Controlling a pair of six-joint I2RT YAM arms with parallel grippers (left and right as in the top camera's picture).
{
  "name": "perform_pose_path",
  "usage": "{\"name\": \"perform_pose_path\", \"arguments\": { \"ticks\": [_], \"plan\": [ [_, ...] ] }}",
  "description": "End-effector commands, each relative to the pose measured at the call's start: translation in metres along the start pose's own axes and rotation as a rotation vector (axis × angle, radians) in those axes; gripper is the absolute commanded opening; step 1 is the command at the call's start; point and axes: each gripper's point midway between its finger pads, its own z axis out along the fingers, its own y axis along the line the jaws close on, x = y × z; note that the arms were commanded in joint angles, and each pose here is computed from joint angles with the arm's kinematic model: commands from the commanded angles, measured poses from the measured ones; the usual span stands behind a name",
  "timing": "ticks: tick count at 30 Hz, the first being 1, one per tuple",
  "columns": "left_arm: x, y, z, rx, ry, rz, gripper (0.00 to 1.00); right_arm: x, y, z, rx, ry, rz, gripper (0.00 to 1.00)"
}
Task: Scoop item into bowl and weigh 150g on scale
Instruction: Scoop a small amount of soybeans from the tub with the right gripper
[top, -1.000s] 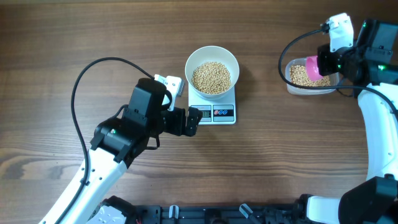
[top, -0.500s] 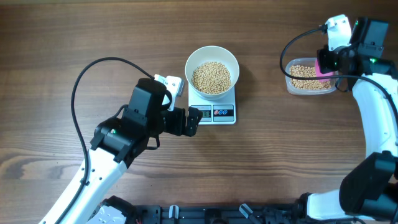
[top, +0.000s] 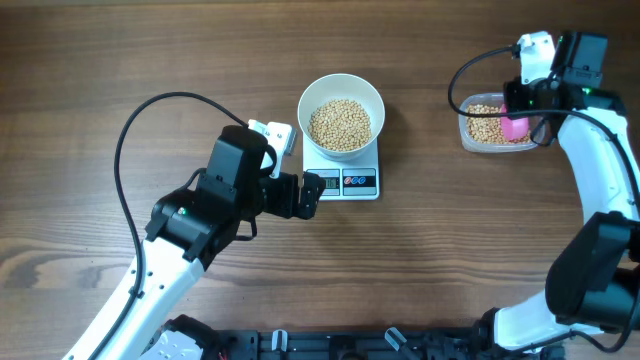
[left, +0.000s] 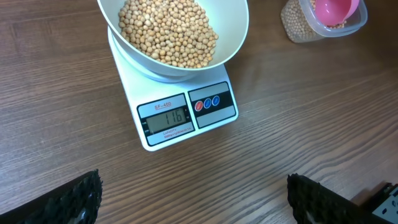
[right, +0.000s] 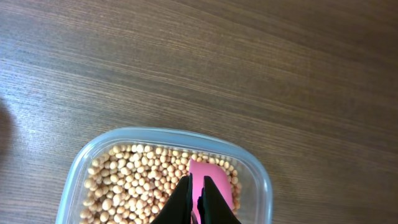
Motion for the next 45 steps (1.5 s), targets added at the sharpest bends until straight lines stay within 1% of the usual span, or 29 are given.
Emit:
{"name": "perform_pose_path", "arguments": {
  "ticks": [1, 11, 16, 21, 29, 33, 40, 45],
  "plan": [
    [0.0, -0.001, 0.002, 0.001, 0.004, 0.009, 1.0, 0.005, 0.014, 0.01, -0.068, 0.015, 0.033, 0.04],
    [0.0, -0.001, 0.002, 0.001, 0.004, 0.009, 1.0, -0.007, 0.045, 0.005, -0.245, -0.04, 0.107, 0.04],
    [0.0, -0.001, 0.002, 0.001, 0.004, 0.009, 1.0, -0.006, 0.047, 0.005, -0.257, -0.03, 0.153, 0.04],
    [0.0, -0.001, 0.002, 0.001, 0.004, 0.009, 1.0, -0.009, 0.059, 0.001, -0.332, -0.046, 0.156, 0.04],
    [0.0, -0.001, 0.002, 0.001, 0.004, 0.009, 1.0, -0.001, 0.064, 0.0, -0.351, -0.005, 0.195, 0.04],
    [0.0, -0.001, 0.002, 0.001, 0.004, 0.009, 1.0, -0.004, 0.07, -0.003, -0.391, -0.013, 0.222, 0.04],
    [0.0, -0.001, 0.002, 0.001, 0.004, 0.009, 1.0, -0.001, 0.067, -0.002, -0.391, -0.003, 0.258, 0.04],
    [0.0, -0.001, 0.002, 0.001, 0.004, 0.009, 1.0, 0.006, 0.054, 0.003, -0.382, 0.021, 0.367, 0.04]
  ]
}}
